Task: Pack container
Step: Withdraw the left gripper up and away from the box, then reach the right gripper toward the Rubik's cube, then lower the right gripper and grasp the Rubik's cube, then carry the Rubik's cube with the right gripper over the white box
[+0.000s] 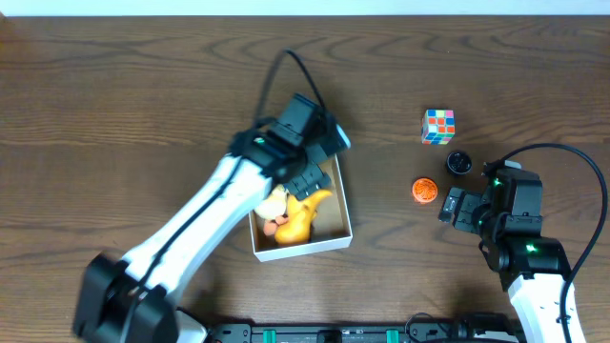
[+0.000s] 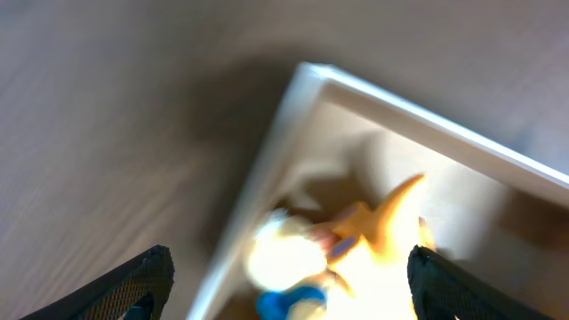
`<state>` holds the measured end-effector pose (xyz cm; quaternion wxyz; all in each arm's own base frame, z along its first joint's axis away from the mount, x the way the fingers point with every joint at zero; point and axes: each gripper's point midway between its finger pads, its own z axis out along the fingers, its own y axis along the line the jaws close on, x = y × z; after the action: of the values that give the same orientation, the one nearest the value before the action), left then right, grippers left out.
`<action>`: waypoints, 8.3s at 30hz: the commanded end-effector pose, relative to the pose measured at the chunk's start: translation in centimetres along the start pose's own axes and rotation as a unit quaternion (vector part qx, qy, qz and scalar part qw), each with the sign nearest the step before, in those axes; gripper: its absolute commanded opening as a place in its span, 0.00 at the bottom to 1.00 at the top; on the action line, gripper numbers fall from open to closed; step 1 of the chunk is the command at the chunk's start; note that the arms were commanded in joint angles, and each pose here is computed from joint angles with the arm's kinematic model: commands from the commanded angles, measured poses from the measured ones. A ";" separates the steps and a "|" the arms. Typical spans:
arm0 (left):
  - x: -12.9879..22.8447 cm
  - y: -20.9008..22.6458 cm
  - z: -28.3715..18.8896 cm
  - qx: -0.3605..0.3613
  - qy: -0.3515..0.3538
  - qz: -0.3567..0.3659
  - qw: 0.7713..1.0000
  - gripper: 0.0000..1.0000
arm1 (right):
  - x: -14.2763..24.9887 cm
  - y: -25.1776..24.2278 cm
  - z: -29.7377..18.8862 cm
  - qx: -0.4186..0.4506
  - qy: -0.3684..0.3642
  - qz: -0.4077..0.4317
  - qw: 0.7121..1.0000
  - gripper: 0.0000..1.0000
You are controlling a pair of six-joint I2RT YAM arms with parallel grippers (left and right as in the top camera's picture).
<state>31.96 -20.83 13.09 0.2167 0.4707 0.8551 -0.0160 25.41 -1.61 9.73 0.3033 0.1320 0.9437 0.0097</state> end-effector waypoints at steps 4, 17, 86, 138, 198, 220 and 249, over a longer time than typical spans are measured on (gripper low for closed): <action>4.5 8.7 -2.8 -0.109 0.012 -0.301 0.947 0.78 | -1.1 -0.2 -0.4 0.006 -0.014 -0.002 1.000 0.99; 14.9 11.8 -3.3 -0.141 0.098 -0.605 0.777 0.12 | -1.3 -0.2 -0.4 0.005 -0.018 -0.002 1.000 0.99; 12.9 12.8 -10.8 -0.122 -0.018 -0.565 0.816 0.60 | -4.2 1.2 -6.8 0.061 0.180 0.013 0.982 0.99; 13.1 12.5 -10.6 -0.119 -0.007 -0.546 0.829 0.60 | -11.5 3.9 12.0 0.031 0.285 -0.100 0.953 0.99; 13.1 12.5 -10.6 -0.119 -0.006 -0.546 0.829 0.60 | -9.8 6.5 17.7 -0.013 0.284 -0.144 0.948 0.70; 13.3 12.4 -10.5 -0.118 -0.003 -0.547 0.829 0.60 | -11.7 6.8 14.3 0.007 0.260 -0.124 0.958 0.14; 13.3 12.4 -10.5 -0.118 -0.003 -0.547 0.829 0.60 | -3.6 25.0 -3.2 0.006 0.204 -0.037 0.978 0.03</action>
<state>31.78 -1.16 19.05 0.2187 -0.1060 0.9692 -0.0383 32.41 22.32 17.35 0.0927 0.0285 0.9942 0.0456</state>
